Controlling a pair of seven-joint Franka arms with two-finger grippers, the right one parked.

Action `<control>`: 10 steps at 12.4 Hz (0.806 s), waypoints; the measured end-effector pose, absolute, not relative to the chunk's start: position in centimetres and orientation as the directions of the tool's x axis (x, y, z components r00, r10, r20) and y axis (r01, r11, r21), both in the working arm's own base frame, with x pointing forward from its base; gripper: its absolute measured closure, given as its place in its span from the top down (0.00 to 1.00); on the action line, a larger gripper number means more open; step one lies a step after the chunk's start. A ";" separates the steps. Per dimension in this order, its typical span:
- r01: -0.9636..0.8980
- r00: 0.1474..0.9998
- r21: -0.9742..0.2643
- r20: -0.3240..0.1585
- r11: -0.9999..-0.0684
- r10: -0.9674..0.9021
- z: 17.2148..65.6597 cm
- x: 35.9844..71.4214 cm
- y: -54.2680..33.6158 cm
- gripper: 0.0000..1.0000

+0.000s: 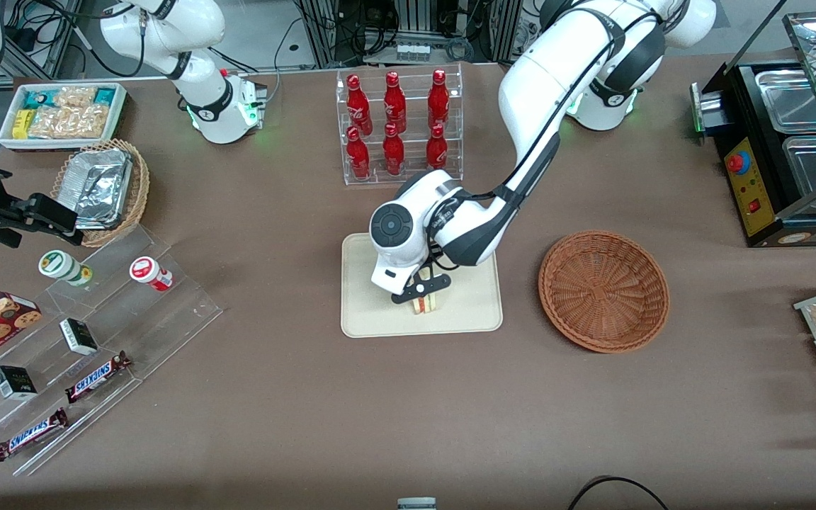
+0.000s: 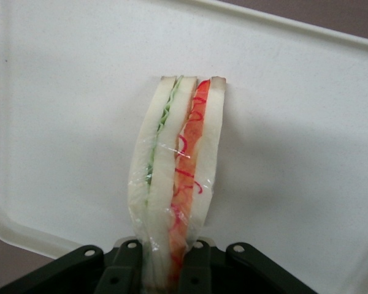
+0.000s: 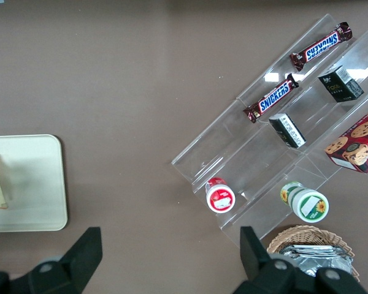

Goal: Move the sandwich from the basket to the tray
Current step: 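Lower the sandwich onto the tray and open the left gripper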

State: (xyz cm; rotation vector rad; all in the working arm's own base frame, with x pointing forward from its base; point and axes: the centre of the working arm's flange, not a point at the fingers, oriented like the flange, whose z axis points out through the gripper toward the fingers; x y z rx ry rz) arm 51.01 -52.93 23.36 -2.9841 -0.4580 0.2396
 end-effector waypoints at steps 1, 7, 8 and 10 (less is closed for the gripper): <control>0.288 0.942 -0.135 -0.139 -0.948 0.306 23.2 51.0 -52.9 0.20; 0.302 0.942 -0.102 -0.119 -0.948 0.313 25.3 52.0 -53.1 0.85; 0.307 0.943 -0.085 -0.107 -0.948 0.315 26.6 52.3 -53.2 0.96; 0.323 0.941 -0.061 -0.082 -0.944 0.328 29.7 53.4 -52.5 1.00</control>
